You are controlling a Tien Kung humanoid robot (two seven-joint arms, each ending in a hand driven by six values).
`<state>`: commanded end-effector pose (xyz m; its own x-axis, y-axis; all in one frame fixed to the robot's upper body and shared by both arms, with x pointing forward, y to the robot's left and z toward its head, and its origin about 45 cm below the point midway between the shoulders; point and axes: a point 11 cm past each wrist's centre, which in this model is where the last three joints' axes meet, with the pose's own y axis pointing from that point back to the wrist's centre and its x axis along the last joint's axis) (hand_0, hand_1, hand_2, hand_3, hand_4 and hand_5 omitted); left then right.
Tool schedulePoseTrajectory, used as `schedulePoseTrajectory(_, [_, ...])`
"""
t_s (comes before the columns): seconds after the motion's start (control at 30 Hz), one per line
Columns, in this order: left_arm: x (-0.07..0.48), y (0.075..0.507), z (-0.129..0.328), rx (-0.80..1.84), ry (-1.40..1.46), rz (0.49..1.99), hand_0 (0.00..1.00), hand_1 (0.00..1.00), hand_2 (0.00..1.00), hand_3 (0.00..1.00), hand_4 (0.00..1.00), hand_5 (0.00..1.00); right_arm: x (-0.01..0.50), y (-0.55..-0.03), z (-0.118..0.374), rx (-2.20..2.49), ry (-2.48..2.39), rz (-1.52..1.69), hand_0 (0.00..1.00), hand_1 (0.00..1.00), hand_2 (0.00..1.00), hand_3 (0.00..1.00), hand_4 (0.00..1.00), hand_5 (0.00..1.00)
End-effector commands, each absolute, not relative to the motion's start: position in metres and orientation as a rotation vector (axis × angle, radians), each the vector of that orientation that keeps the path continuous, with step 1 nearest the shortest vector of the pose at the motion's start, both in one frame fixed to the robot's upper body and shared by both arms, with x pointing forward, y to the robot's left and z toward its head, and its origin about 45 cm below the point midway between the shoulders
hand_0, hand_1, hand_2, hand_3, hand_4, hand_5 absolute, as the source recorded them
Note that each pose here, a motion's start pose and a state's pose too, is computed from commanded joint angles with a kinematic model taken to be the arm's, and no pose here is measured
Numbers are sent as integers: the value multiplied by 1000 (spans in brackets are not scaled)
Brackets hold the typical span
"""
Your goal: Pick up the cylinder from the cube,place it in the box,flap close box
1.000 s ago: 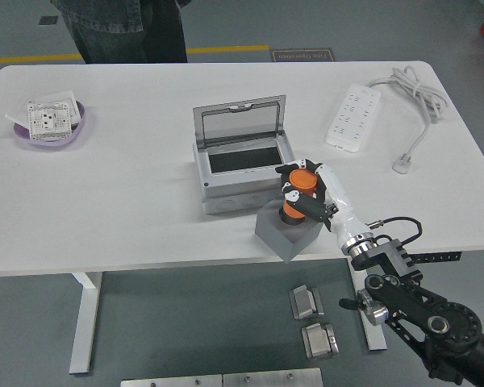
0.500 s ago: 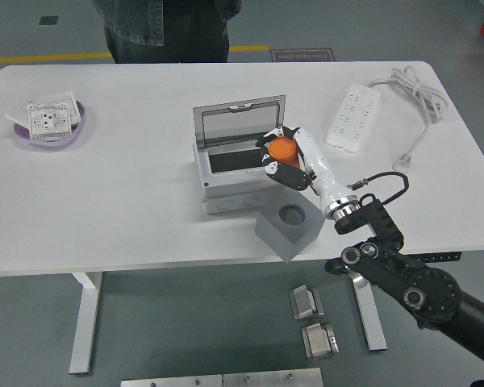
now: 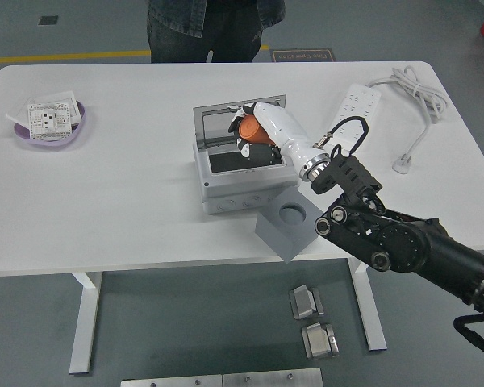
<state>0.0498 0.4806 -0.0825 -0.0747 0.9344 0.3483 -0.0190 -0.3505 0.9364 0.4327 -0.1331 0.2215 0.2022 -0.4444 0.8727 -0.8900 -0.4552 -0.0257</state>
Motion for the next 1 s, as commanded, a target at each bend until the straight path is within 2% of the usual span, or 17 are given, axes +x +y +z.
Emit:
schedulePoseTrajectory(0.13, [51,481,-82,1408,1042,1538,700,682,521,735,755,326,439,-125,222,1956,-1147,1247,81,247,525,417,254,2])
schedulePoseTrajectory(0.17, [52,481,-82,1408,1041,1538,701,683,521,736,755,325,440,-124,221,1948,-1124,1260,44,223,535,417,264,2])
schedulePoseTrajectory(0.73, [55,481,-81,1407,1036,1537,700,684,521,736,753,323,448,-117,198,1856,-867,1356,60,234,545,430,279,2])
schedulePoseTrajectory(0.77, [55,481,-82,1407,1036,1536,700,684,521,735,751,321,448,-117,197,1854,-861,1357,87,263,555,446,288,2])
schedulePoseTrajectory(0.93, [56,481,-82,1405,1035,1536,700,684,521,735,751,321,450,-115,197,1846,-828,1370,87,263,555,446,288,2])
schedulePoseTrajectory(0.97, [56,481,-81,1405,1035,1536,701,684,520,734,751,323,450,-115,198,1844,-823,1373,133,319,579,516,289,2])
schedulePoseTrajectory(1.0, [57,481,-81,1404,1034,1536,701,684,520,734,751,323,450,-115,198,1842,-817,1375,133,319,579,516,289,2])
